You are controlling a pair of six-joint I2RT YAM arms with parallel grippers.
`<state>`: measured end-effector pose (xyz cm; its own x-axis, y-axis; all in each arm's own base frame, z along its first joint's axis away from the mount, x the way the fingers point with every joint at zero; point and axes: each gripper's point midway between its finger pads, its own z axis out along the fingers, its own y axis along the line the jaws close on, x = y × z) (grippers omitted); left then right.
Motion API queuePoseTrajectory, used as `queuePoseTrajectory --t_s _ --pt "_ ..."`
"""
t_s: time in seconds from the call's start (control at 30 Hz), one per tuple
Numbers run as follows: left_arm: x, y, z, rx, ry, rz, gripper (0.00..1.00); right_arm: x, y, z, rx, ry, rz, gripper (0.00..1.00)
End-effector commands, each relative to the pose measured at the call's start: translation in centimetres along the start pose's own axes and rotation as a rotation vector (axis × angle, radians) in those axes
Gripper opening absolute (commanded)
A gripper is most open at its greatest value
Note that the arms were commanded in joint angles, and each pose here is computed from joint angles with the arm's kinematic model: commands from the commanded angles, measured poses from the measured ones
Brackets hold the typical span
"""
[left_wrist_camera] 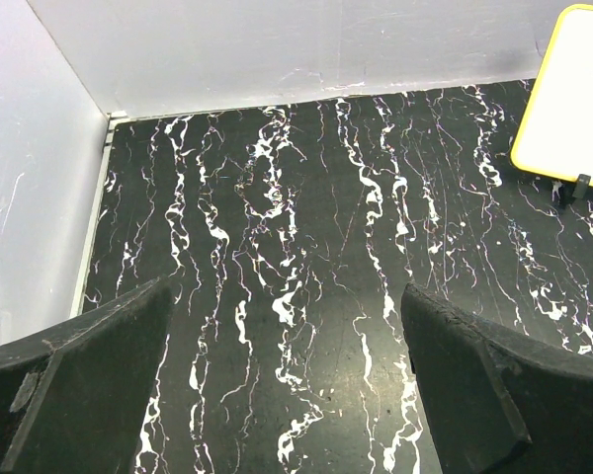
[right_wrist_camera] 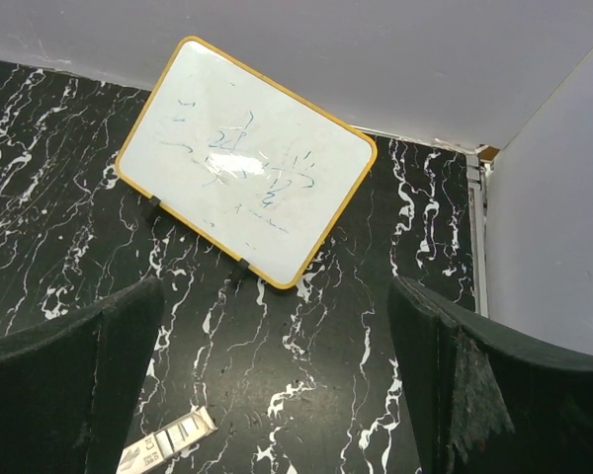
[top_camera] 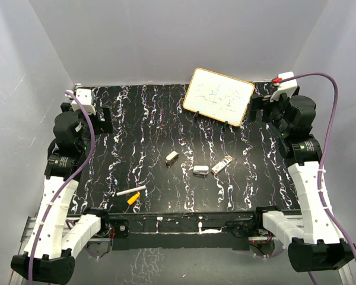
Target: Load the staples into the stapler
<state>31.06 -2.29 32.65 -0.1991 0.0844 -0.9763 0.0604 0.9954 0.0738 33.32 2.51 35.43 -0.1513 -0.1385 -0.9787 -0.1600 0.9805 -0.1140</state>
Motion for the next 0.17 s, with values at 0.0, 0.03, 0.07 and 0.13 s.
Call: queuePoseTrajectory --t_s 0.0,0.03,0.07,0.13 --pt "0.19 0.36 -0.15 -0.018 0.001 -0.006 0.97 -1.3 -0.51 -0.53 0.019 -0.047 -0.007 0.99" --pt "0.22 0.36 -0.13 -0.018 0.002 -0.005 0.97 -1.31 -0.69 -0.5 0.028 -0.046 -0.005 0.99" --pt "0.2 0.37 -0.17 -0.018 0.001 -0.004 0.97 -1.4 -0.8 -0.52 0.035 -0.048 -0.001 0.99" --pt "0.16 0.37 -0.2 -0.017 0.0 -0.005 0.97 -1.46 -1.18 -0.57 0.054 -0.05 0.003 0.99"
